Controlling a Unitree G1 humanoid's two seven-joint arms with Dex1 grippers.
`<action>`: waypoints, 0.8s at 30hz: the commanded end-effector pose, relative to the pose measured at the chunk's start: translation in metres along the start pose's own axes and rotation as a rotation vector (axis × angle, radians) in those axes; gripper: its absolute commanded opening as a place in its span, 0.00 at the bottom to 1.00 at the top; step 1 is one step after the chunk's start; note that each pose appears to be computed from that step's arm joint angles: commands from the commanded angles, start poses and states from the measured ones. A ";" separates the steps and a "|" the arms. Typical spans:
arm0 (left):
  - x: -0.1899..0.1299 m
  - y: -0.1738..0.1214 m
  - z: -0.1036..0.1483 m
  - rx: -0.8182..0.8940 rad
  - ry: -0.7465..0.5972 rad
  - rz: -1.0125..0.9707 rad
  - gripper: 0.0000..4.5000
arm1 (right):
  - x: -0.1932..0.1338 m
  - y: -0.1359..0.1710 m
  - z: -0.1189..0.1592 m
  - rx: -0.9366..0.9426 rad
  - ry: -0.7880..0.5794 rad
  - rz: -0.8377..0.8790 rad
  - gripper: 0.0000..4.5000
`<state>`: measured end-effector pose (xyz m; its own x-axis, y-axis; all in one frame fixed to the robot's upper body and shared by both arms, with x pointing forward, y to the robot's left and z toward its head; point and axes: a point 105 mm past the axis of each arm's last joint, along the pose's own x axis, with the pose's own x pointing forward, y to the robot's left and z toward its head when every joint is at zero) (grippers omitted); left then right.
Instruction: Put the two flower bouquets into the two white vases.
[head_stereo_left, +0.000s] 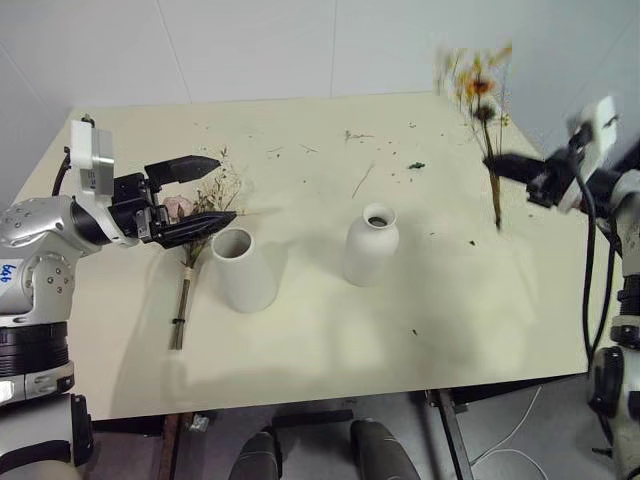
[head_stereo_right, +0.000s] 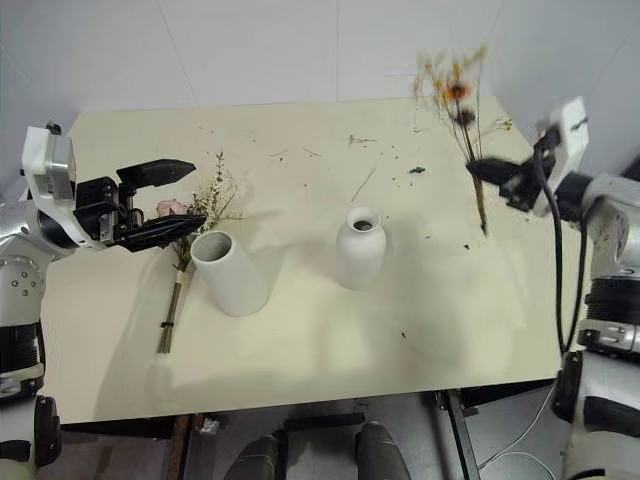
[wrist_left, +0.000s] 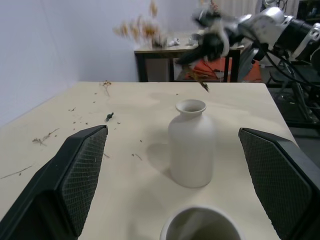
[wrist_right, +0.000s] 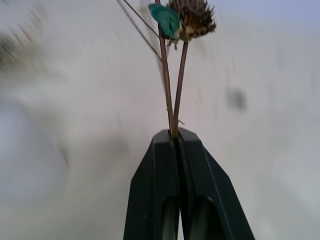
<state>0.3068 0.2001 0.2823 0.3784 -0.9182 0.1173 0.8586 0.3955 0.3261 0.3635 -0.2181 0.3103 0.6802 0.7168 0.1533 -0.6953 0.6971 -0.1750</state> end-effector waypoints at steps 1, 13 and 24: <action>-0.014 0.009 0.002 0.031 -0.021 0.082 1.00 | 0.006 0.035 0.034 -0.018 -0.189 0.116 0.01; -0.025 0.017 -0.008 0.015 -0.053 0.197 1.00 | 0.043 0.090 0.031 0.063 -0.368 0.267 0.01; -0.033 0.015 -0.011 0.024 -0.062 0.224 1.00 | 0.048 0.083 -0.007 0.144 -0.337 0.221 0.01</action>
<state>0.3161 0.2296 0.2638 0.5268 -0.8228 0.2133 0.7764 0.5680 0.2732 0.3417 -0.1216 0.2954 0.4175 0.8022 0.4268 -0.8657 0.4939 -0.0815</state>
